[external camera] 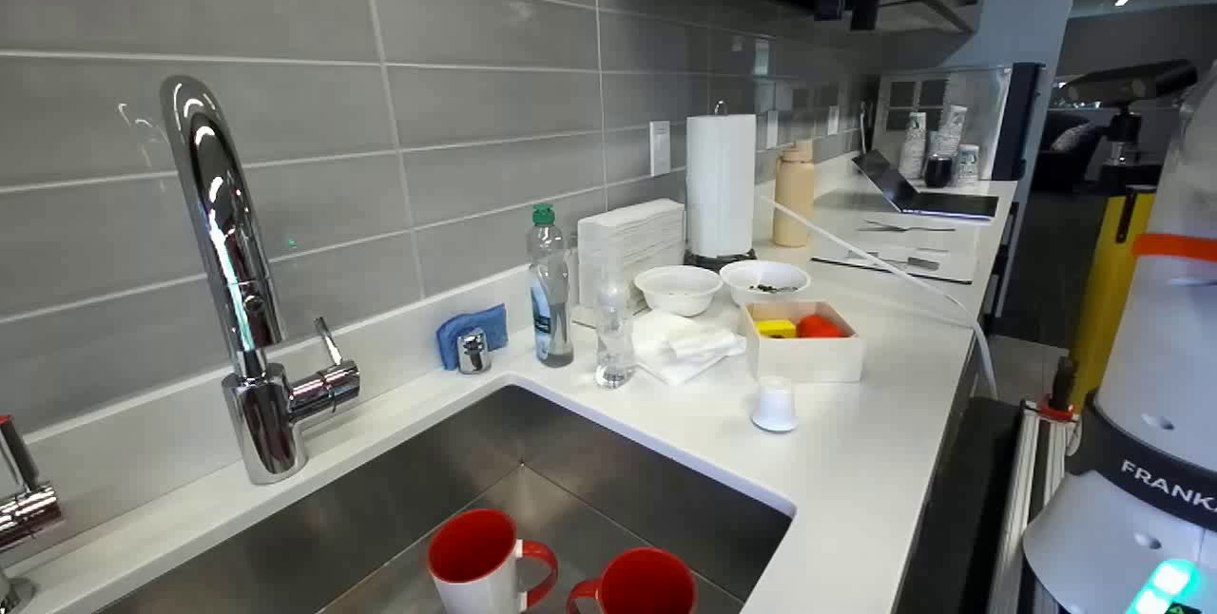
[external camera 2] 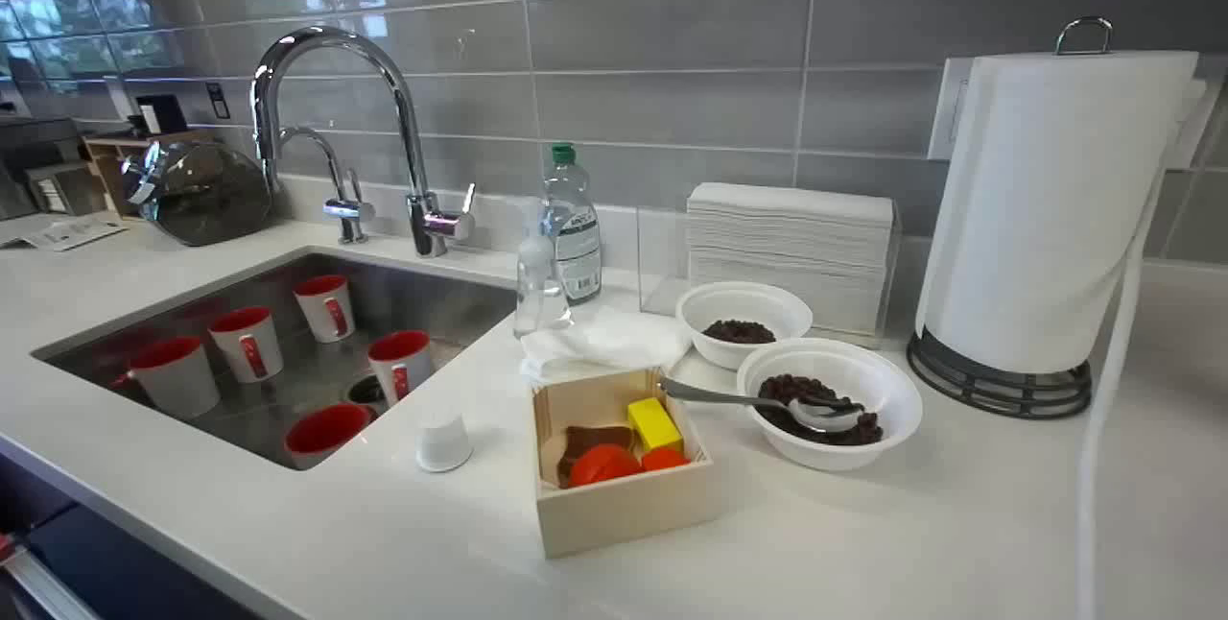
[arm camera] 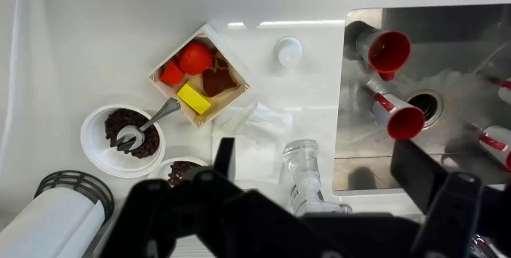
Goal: Put the shaker inside the box
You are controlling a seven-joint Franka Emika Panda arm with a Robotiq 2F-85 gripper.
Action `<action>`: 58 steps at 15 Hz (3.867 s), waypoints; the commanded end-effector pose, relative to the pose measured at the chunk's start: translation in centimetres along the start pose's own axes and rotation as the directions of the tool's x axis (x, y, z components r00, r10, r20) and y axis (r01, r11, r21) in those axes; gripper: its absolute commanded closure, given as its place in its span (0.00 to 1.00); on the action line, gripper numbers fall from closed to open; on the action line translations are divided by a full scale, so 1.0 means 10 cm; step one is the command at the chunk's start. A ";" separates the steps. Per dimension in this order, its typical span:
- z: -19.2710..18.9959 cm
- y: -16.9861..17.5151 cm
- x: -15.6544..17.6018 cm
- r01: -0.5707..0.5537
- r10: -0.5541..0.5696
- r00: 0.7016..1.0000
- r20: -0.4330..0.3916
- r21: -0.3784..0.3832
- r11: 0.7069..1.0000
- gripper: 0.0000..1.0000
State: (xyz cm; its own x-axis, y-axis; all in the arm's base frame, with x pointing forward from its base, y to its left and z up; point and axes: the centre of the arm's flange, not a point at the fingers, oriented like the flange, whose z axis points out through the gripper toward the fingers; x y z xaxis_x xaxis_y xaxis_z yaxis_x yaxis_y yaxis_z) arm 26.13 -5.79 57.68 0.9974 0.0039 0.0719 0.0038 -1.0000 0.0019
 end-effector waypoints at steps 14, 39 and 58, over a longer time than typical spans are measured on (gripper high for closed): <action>1.06 -0.22 0.26 0.019 -0.023 0.992 0.122 0.037 0.999 0.00; 3.69 -0.41 0.50 -0.094 0.089 0.917 0.388 -0.005 0.996 0.00; 3.93 -0.40 0.46 -0.107 0.082 0.936 0.343 0.053 0.993 0.24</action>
State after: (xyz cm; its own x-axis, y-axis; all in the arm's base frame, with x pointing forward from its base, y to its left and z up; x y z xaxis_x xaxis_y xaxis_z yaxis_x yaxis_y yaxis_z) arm 35.44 -1.96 18.75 0.9606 -0.0897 -0.2631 -0.1011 -0.9944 -0.0299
